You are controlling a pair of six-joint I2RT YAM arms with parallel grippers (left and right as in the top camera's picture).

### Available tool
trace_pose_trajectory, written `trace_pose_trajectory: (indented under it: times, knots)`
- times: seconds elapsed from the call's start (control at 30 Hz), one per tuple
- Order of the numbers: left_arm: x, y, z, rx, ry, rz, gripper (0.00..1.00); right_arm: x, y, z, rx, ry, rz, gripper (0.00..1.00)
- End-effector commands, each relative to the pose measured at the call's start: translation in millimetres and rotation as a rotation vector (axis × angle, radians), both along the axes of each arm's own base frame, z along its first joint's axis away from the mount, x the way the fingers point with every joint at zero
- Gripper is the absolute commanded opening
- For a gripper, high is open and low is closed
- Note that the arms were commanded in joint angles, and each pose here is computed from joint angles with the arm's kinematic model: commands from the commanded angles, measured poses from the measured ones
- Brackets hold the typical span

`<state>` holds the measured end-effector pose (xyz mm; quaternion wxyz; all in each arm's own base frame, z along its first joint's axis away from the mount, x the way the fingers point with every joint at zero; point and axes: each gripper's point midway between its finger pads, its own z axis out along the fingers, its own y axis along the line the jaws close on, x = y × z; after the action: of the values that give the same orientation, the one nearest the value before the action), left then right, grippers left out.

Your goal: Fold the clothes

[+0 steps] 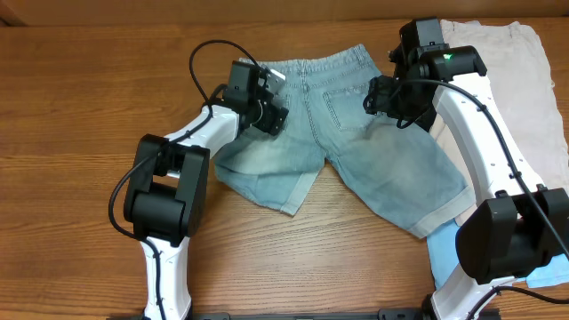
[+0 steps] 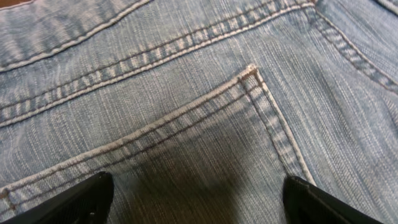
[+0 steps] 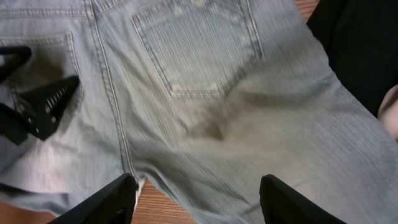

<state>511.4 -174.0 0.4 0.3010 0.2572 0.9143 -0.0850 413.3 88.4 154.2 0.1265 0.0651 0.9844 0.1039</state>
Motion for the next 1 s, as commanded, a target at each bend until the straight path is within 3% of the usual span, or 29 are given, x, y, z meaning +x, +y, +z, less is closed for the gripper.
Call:
trace_pose_trajectory:
  times: [0.0,0.17,0.4,0.57,0.83,0.97]
  knots:
    - [-26,81,-91,0.122,0.220,0.265,0.92,-1,1,6,0.009,-0.014,-0.003,0.68]
    - [6,118,-52,0.046,0.252,0.432,0.93,-5,19,9,0.099,0.001,0.029,0.67]
    - [36,129,42,-0.042,0.285,0.453,0.95,-26,82,15,0.204,0.028,0.175,0.64]
    - [42,129,109,-0.053,0.256,0.457,1.00,-53,149,14,0.200,0.020,0.320,0.64]
    - [35,157,203,-0.096,0.175,0.529,1.00,-93,210,-42,0.079,0.148,0.292,0.63]
    - [34,177,224,-0.111,0.140,0.568,1.00,-112,229,-78,0.042,0.238,0.267,0.61]
